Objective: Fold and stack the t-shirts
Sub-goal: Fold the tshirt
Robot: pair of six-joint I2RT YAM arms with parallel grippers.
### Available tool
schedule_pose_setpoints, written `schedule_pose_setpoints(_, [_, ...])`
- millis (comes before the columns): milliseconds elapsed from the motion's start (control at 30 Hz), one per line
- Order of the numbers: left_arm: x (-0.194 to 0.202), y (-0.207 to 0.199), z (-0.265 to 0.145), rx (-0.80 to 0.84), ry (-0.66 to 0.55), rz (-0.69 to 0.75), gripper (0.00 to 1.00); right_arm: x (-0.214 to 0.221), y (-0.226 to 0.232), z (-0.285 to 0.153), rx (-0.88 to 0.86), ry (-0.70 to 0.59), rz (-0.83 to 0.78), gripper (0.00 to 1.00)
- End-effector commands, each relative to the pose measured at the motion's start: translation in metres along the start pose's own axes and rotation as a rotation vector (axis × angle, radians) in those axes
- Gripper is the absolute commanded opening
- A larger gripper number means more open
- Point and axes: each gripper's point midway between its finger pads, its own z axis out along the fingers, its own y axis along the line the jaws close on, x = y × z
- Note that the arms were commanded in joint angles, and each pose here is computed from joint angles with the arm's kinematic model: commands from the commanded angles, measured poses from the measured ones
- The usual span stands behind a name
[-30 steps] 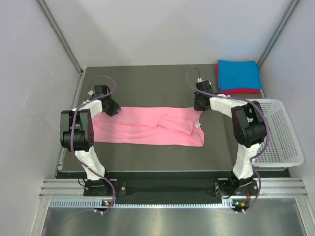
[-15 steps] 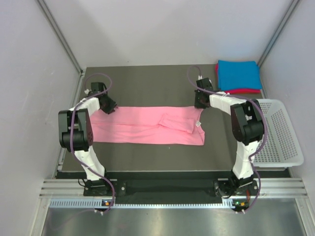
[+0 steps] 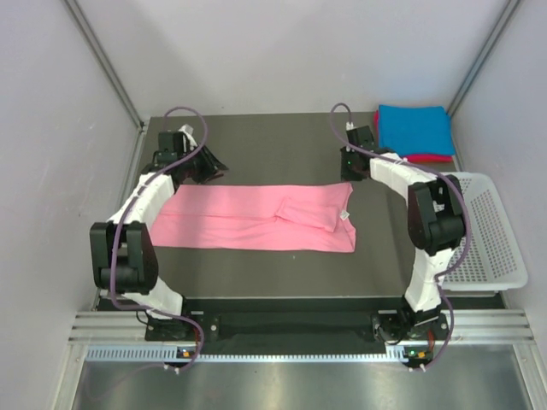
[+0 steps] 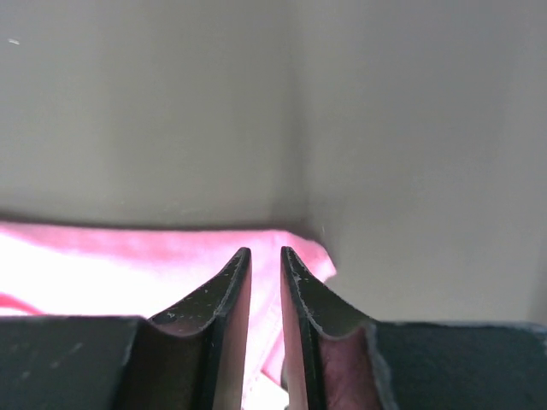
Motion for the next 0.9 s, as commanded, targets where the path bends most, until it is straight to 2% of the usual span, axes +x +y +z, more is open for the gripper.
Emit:
schedule_pose_setpoints(0, [0.042,-0.042,-0.023,0.187,0.118,0.114,0.36,-0.035,0.0,-0.041,-0.045,-0.088,-0.009,0.21])
schedule_pose_setpoints(100, [0.067,-0.048,-0.034,0.205,0.173,0.151,0.36,-0.023,-0.006,-0.042,-0.028,-0.075,-0.011,0.18])
schedule_pose_setpoints(300, [0.091,-0.049,-0.046,0.244,0.192,0.192,0.36,-0.007,-0.009,-0.03,-0.024,-0.036,-0.008,0.15])
schedule_pose_setpoints(533, [0.102,-0.044,-0.044,0.268,0.209,0.187,0.36,0.006,-0.021,-0.007,0.025,0.013,-0.019,0.14])
schedule_pose_setpoints(700, [0.097,-0.046,-0.046,0.258,0.174,0.181,0.36,0.023,-0.033,0.012,0.058,0.072,-0.032,0.14])
schedule_pose_setpoints(867, [0.095,-0.047,-0.046,0.255,0.172,0.186,0.36,0.027,-0.039,0.015,0.08,0.075,-0.036,0.14])
